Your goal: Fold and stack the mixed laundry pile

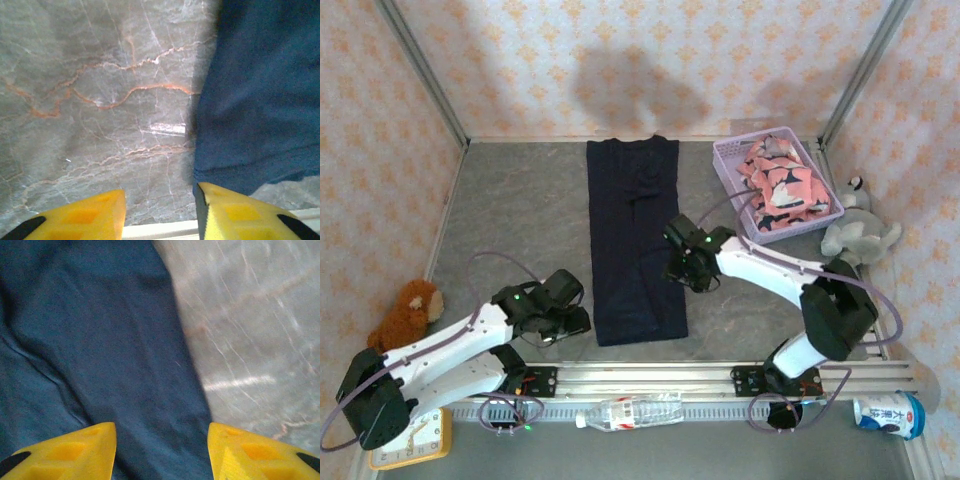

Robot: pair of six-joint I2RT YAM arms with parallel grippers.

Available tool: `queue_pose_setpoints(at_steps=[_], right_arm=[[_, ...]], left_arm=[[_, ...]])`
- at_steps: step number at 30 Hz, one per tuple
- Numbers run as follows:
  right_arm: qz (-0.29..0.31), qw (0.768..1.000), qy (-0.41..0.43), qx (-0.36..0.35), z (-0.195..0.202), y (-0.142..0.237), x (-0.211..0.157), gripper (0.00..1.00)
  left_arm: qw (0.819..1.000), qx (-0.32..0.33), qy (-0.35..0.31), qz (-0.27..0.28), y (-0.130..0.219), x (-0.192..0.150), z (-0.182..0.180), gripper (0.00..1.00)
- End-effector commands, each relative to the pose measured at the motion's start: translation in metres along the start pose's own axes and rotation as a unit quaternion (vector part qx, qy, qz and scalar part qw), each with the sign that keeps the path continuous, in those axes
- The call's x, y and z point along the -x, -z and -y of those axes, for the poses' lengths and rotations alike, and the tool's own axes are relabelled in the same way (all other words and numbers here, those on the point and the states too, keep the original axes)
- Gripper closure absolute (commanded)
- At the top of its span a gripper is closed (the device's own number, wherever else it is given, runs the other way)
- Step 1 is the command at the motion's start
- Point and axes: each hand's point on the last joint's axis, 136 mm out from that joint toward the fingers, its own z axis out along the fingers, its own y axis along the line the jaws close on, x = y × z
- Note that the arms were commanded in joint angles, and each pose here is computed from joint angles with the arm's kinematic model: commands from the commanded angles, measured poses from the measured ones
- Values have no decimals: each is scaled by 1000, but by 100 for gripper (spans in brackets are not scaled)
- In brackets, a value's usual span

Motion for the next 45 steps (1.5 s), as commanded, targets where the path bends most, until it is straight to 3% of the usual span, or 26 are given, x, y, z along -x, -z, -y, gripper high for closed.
queue_pose_setpoints(at_steps=[1, 10, 17, 24, 29, 39, 45], right_arm=[[-6, 1000, 9, -12, 21, -4, -23, 49], [-24, 999, 25, 28, 21, -26, -71, 50], [-27, 999, 31, 11, 22, -37, -85, 52], [-20, 999, 15, 22, 23, -41, -85, 64], [-25, 999, 20, 26, 15, -45, -85, 66], [-28, 999, 33, 26, 6, -48, -85, 85], [-29, 999, 42, 21, -2, -45, -85, 89]], left_arm=[[999, -26, 12, -17, -5, -9, 3, 56], [998, -53, 27, -21, -21, -11, 12, 51], [996, -71, 41, -21, -28, -12, 18, 51], [997, -69, 34, -26, -35, -11, 30, 54], [998, -53, 35, -27, -41, -12, 27, 57], [998, -48, 20, -29, -47, -8, 44, 70], [999, -35, 15, -32, -48, -7, 47, 76]])
